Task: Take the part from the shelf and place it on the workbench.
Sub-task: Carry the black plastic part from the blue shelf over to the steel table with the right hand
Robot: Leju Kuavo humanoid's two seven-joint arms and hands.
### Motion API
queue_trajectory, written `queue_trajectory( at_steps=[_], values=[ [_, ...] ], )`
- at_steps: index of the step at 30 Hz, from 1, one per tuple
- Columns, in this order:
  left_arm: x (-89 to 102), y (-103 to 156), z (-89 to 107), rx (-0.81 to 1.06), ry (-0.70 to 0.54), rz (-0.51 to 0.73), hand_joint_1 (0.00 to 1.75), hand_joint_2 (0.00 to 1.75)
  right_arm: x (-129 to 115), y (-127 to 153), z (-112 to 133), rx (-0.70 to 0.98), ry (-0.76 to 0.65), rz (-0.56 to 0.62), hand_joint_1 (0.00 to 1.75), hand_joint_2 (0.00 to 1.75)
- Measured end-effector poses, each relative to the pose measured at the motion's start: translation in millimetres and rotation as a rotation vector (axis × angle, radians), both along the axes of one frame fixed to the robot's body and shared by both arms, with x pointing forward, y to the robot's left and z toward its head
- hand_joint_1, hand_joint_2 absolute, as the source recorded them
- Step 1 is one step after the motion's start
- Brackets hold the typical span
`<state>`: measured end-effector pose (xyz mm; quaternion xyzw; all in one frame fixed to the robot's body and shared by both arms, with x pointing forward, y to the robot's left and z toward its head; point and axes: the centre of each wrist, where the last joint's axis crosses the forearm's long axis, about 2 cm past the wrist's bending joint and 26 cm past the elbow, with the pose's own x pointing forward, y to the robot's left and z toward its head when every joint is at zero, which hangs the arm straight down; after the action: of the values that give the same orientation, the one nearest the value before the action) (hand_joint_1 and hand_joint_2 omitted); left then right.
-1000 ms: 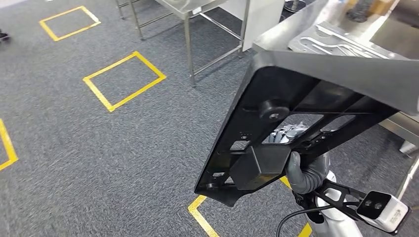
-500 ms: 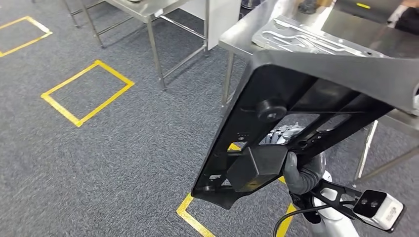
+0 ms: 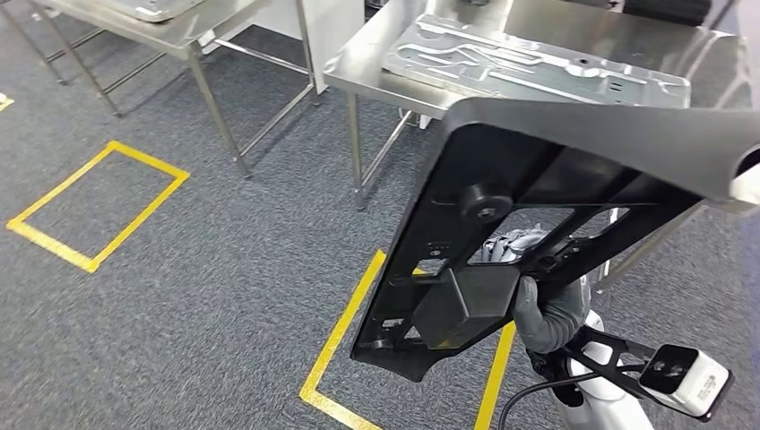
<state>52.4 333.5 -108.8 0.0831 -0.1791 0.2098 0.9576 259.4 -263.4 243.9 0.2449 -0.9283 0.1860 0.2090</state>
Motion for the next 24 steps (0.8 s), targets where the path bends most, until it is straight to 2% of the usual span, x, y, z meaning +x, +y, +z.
queue_trajectory(
  at_steps=[24],
  values=[
    [1.3, 1.3, 0.3, 0.006, -0.040, 0.020, 0.00, 0.00, 4.0, 2.4, 1.4, 0.001, -0.003, -0.002, 1.75, 1.75]
  ],
)
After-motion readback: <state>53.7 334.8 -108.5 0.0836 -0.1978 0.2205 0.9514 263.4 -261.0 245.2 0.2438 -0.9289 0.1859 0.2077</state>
